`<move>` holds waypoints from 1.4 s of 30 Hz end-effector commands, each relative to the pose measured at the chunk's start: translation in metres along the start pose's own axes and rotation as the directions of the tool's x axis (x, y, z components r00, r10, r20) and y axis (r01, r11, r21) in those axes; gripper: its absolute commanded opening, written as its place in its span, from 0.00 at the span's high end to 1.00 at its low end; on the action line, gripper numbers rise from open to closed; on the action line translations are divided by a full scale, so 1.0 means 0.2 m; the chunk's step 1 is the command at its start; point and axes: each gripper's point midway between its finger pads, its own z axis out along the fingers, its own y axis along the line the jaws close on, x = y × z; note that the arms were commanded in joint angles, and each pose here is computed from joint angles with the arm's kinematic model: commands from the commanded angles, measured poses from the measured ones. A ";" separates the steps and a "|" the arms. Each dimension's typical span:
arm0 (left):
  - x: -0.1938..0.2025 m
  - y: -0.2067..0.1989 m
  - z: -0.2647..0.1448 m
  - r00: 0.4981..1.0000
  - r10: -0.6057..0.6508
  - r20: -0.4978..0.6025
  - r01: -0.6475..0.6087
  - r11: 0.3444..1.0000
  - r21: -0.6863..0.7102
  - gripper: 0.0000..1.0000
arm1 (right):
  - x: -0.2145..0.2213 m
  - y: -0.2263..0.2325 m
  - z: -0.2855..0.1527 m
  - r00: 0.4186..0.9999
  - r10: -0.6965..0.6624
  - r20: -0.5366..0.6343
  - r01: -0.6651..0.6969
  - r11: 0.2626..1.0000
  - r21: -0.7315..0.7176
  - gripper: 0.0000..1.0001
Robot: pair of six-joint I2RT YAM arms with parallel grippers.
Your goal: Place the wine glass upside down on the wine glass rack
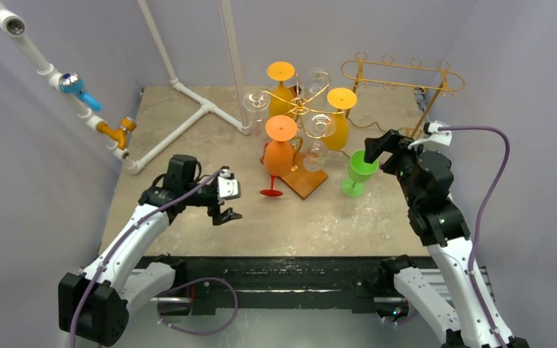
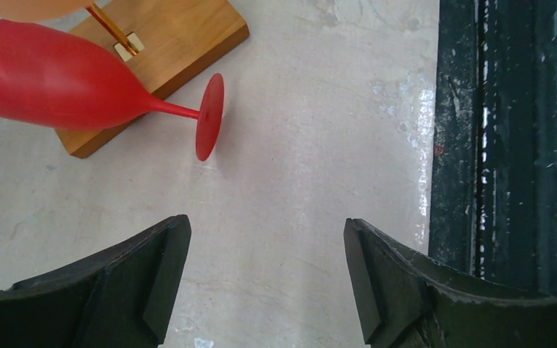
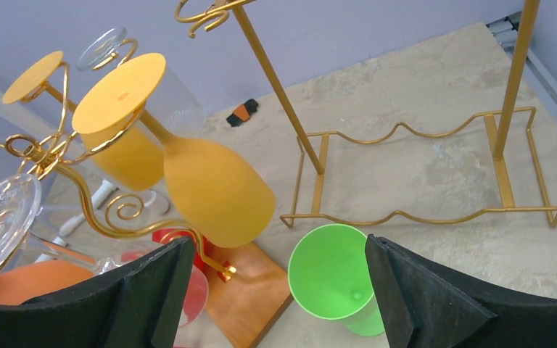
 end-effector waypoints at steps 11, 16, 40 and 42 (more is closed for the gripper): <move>0.00 0.26 0.37 0.943 0.310 0.119 -0.290 0.944 -0.159 0.29 | -0.21 0.02 -0.19 0.989 0.080 0.123 -0.078 0.997 -0.025 0.03; 0.03 0.30 0.44 0.950 0.288 0.120 -0.264 0.947 -0.185 0.32 | -0.29 0.03 -0.25 0.983 0.075 0.166 -0.071 0.997 -0.031 0.03; 0.10 0.22 0.69 0.967 0.249 0.058 -0.245 0.967 -0.077 0.71 | -0.46 0.09 -0.42 0.966 0.079 0.247 -0.056 0.994 -0.099 0.04; 0.10 0.20 0.69 0.967 0.249 0.053 -0.246 0.967 -0.066 0.80 | -0.47 0.08 -0.43 0.964 0.075 0.256 -0.052 0.994 -0.098 0.04</move>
